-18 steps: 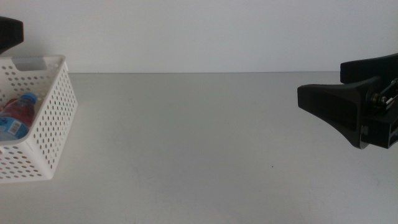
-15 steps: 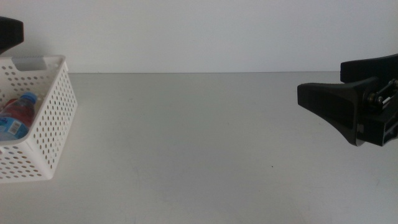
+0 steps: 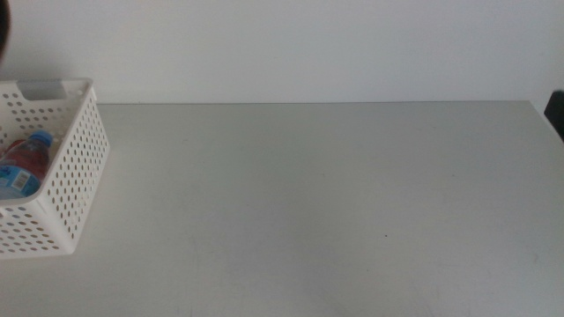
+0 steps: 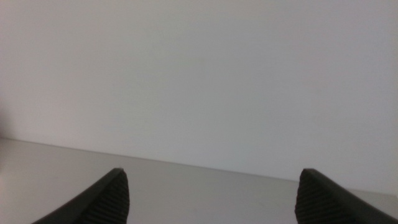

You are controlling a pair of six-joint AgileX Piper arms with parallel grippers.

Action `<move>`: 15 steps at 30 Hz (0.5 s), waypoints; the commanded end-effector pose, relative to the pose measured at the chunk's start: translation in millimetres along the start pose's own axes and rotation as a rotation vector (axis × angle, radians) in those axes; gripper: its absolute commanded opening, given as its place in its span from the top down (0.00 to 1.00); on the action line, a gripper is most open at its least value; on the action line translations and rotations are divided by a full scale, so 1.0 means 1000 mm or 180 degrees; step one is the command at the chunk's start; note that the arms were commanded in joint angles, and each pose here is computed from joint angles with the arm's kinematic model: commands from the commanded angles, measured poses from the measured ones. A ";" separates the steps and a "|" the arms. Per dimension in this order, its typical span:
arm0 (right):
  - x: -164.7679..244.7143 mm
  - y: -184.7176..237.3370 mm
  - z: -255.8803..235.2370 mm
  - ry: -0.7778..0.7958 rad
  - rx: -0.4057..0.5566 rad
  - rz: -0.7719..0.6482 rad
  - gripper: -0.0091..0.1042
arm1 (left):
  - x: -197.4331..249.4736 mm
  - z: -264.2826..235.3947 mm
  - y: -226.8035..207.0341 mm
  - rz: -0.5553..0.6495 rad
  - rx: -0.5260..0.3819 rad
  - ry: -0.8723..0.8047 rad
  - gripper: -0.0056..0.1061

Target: Use arms to grab the bottles and put them into the dustbin to the left of the table.

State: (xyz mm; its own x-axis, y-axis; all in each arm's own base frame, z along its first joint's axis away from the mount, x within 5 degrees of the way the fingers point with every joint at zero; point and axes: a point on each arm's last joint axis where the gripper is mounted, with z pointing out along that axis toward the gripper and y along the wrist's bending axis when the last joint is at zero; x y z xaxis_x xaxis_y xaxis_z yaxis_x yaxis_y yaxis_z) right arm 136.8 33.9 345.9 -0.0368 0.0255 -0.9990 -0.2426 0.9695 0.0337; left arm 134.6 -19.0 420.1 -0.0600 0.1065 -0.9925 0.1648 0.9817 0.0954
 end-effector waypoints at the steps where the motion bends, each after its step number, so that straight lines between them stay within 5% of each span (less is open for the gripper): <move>1: 0.003 -0.004 -0.010 -0.0240 0.0103 -0.0074 0.17 | 0.003 -0.007 0.001 -0.0067 -0.0122 -0.0539 0.13; 6: 0.049 -0.005 -0.032 -0.0094 0.0115 -0.0138 0.17 | 0.066 -0.027 -0.006 -0.0077 -0.0112 -0.0326 0.13; 12: 0.090 -0.011 -0.061 0.0141 0.0339 -0.0966 0.17 | 0.135 -0.048 -0.014 -0.0081 -0.0091 -0.0132 0.13; 15: 0.102 -0.014 -0.069 0.0076 0.0507 -0.0876 0.17 | 0.162 -0.055 -0.017 -0.0085 -0.0092 -0.0111 0.13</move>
State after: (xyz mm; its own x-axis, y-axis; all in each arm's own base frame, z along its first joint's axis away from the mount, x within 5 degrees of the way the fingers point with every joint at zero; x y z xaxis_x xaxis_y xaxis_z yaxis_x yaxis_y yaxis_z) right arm 72.1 8.4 236.0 -0.1065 -0.2308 -0.9671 -0.1418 0.9663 -0.2150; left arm 69.9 -10.5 254.2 -0.1245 0.1070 -0.9864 0.1502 0.9847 0.0879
